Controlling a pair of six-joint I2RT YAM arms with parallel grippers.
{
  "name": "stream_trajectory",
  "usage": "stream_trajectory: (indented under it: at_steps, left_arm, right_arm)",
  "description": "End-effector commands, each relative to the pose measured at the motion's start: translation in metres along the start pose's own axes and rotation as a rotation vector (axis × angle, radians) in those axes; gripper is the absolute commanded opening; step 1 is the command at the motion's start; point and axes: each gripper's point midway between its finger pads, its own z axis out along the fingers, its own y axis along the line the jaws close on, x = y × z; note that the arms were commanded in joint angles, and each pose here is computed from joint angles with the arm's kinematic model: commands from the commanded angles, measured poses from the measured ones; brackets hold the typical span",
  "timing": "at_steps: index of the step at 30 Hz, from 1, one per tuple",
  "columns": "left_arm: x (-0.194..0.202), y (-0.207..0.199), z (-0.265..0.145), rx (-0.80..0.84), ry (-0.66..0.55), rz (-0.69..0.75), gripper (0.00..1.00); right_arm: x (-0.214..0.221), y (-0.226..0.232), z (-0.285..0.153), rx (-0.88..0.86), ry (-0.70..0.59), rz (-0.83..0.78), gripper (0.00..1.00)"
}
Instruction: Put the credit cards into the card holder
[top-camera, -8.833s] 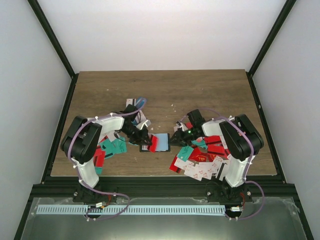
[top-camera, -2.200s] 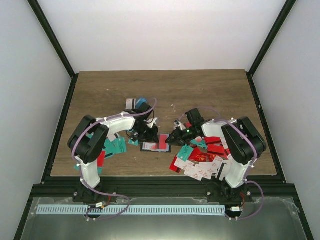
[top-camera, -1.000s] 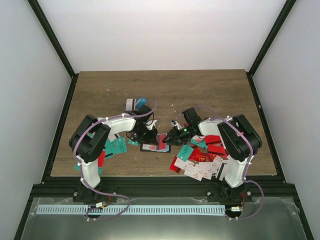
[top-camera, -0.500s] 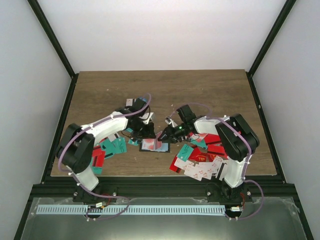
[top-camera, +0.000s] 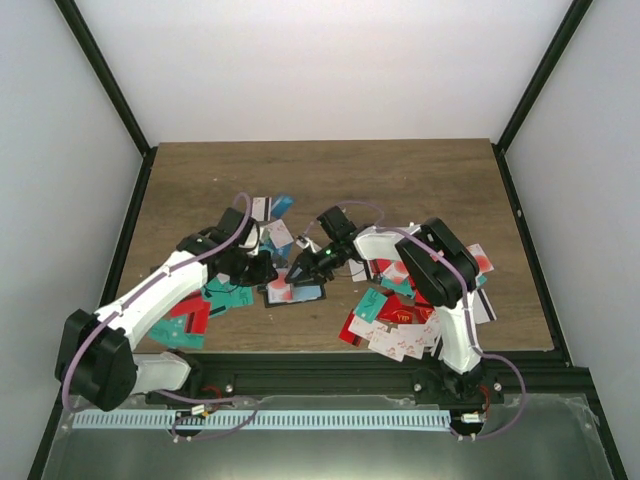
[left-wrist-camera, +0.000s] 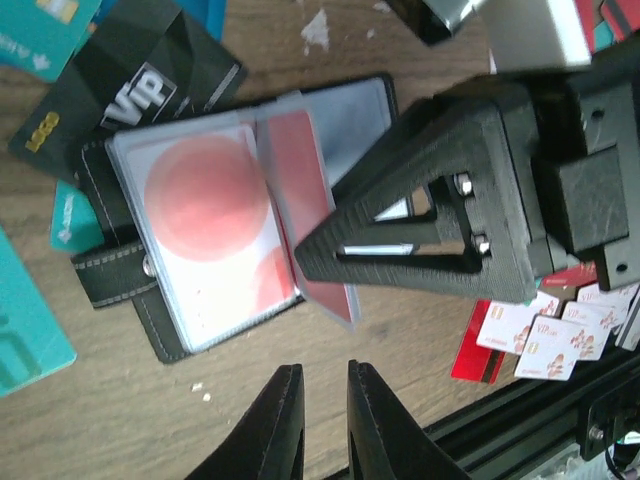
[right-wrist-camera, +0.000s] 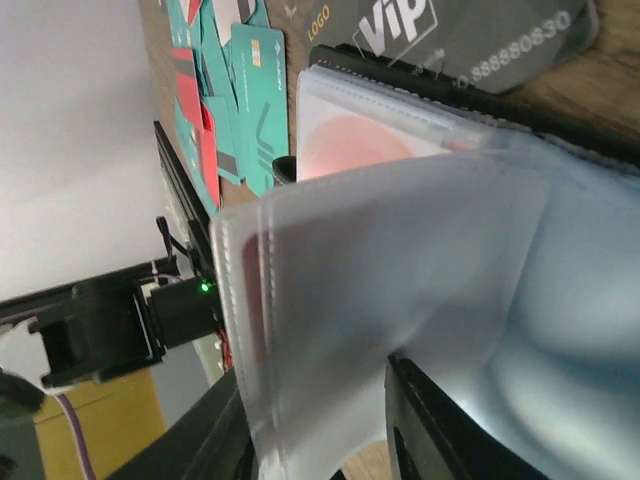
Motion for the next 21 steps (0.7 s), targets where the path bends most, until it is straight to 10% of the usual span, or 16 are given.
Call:
stream_trajectory:
  at_steps: [1, 21]
  left_arm:
    - [0.016, 0.011, -0.005, -0.013, 0.000, -0.043, 0.15]
    - [0.023, 0.020, 0.002, -0.021, -0.003, -0.039, 0.16]
  right_arm:
    - [-0.007, 0.009, 0.013, 0.010, 0.020, -0.005, 0.41]
    - [-0.005, 0.107, -0.018, -0.124, -0.039, -0.224, 0.68]
